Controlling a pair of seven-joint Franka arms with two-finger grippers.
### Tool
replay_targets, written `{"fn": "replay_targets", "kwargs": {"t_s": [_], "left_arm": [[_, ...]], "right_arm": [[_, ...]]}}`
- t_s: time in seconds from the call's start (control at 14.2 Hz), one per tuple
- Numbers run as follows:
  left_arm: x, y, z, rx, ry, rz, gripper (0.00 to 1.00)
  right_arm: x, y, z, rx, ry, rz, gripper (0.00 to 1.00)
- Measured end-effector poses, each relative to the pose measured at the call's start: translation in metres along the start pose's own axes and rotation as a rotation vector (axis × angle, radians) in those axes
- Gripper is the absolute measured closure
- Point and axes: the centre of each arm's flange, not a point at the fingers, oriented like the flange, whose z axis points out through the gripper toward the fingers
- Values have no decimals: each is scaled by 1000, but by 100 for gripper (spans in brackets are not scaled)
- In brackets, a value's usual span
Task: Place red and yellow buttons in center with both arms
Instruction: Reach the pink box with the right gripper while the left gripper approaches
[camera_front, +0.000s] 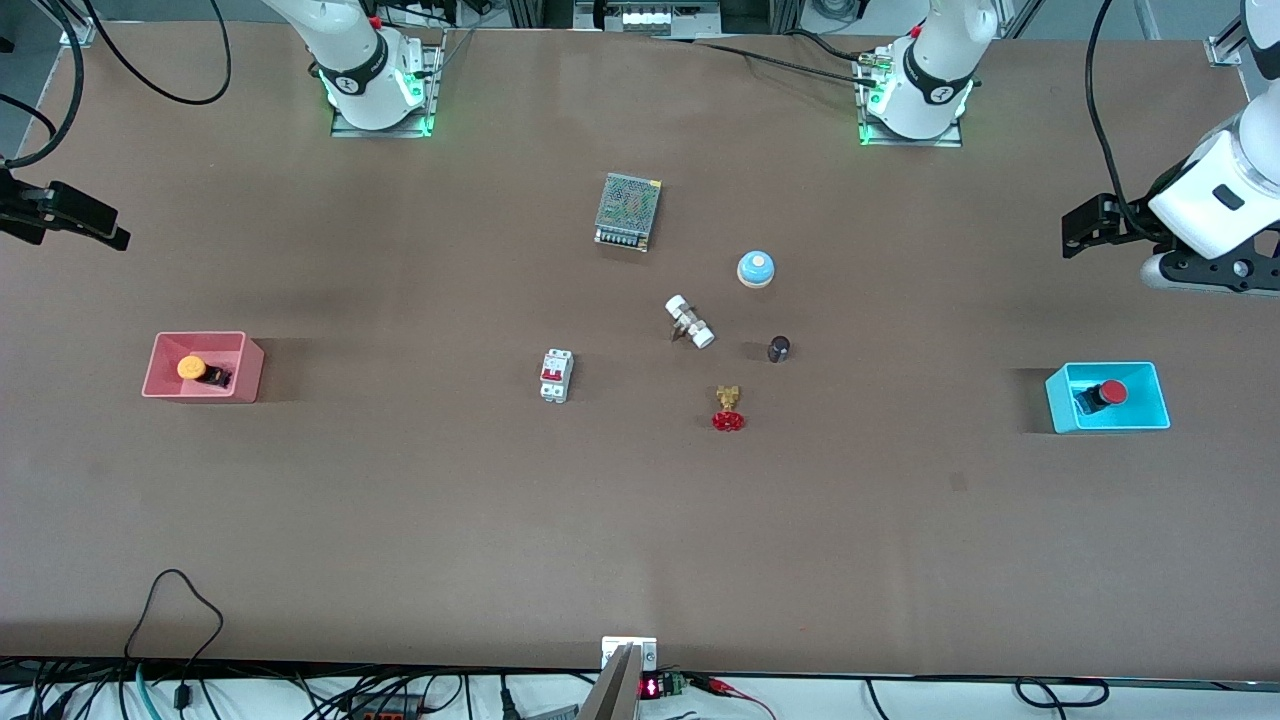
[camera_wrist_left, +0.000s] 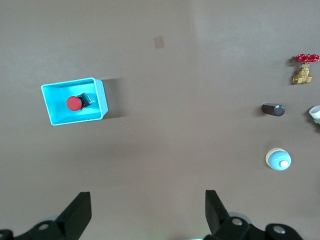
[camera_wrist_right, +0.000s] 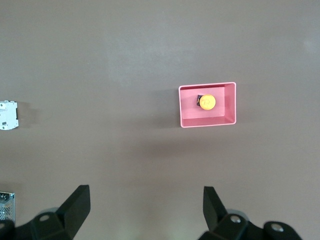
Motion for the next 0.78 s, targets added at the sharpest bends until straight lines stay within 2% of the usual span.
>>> {"fn": "replay_targets", "kwargs": {"t_s": [0.42,0.78], "left_arm": [[0,0,0,0,0,0,0],[0,0,0,0,0,-1,0]], "right_arm": [[-1,0,1,0,-10,1,0],[8,3,20,-31,-24,1,0]]}}
